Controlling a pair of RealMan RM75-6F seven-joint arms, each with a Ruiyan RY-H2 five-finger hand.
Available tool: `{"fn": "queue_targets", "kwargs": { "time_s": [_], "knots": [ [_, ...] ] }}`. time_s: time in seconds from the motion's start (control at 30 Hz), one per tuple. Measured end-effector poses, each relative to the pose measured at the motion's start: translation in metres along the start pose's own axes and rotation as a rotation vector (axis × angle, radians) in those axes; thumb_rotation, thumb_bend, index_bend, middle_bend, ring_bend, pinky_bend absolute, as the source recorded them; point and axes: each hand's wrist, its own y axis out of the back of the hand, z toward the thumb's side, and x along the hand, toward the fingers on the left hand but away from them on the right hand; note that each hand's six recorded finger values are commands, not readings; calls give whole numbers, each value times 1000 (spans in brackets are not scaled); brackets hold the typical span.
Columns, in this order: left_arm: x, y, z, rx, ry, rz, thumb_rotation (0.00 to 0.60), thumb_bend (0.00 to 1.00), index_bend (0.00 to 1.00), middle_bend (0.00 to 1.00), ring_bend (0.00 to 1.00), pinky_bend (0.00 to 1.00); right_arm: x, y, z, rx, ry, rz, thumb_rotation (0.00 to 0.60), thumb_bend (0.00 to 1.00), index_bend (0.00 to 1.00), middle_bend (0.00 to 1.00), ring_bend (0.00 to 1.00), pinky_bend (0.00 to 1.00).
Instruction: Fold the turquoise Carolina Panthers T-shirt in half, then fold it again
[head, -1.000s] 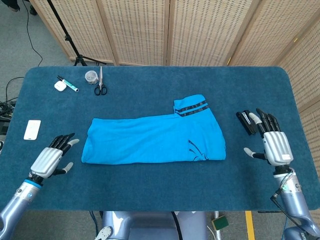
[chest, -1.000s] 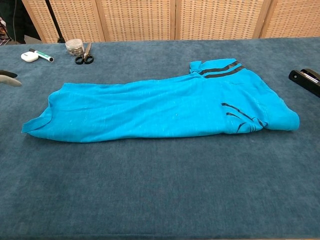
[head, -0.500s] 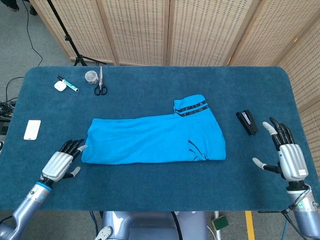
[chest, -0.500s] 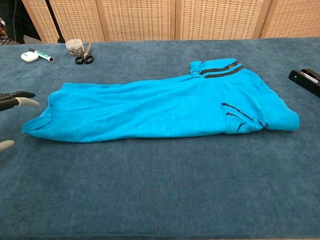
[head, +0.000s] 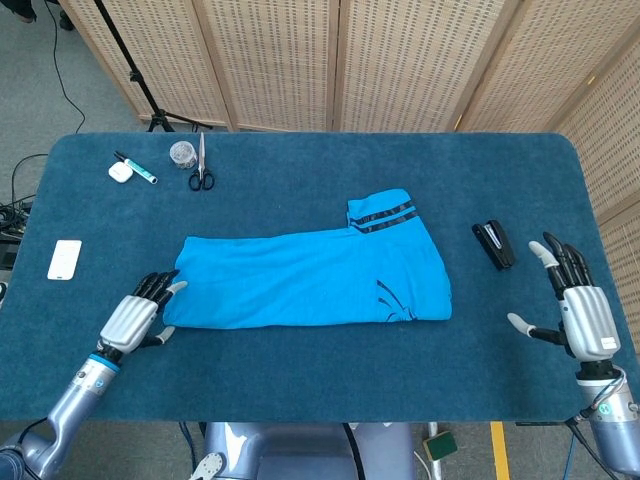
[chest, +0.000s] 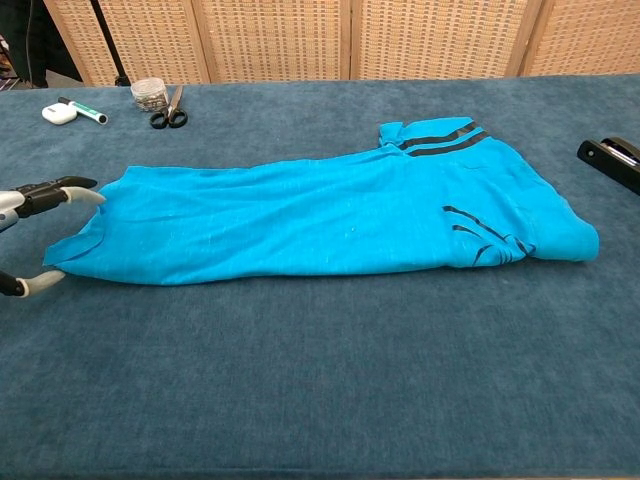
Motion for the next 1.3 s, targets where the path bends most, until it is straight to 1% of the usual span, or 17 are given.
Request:
{"fn": "queue_targets", "kwargs": {
  "time_s": [0.07,0.17,0.33,0.53,0.77,0.93,1.3],
  "knots": [
    [3,-2,2,-2,-3,-4,600,364,272,0,0,0,0,0,0,-1,-2,1,600,0,0,0,0,0],
    [4,-4,4,-9,-6,-11,600,364,347,0,0,0,-1,-1,-1,-2,-4,2,600,0,0,0,0,0],
    [4,-5,5,-3,-8,-19,600,364,424,0,0,0,-1,0,-2,-7,-6,0,600,0,0,0,0,0],
    [5,-8,6,9,-6,-22,600,365,443,0,0,0,-1,1,-2,-11,-7,-3,600,0,0,0,0,0],
    [8,-13,8,3,-4,-29,600,390,597,0,0,0,-1,2,-3,-15,-9,-5,600,0,0,0,0,0],
    [7,-11,9,10,-8,-23,600,425,651,0,0,0,-2,2,-3,-18,-11,-4,600,0,0,0,0,0],
    [8,-5,2,54,-3,-5,600,461,704,0,0,0,-1,2,-3,-21,-10,-4,600,0,0,0,0,0]
  ]
}}
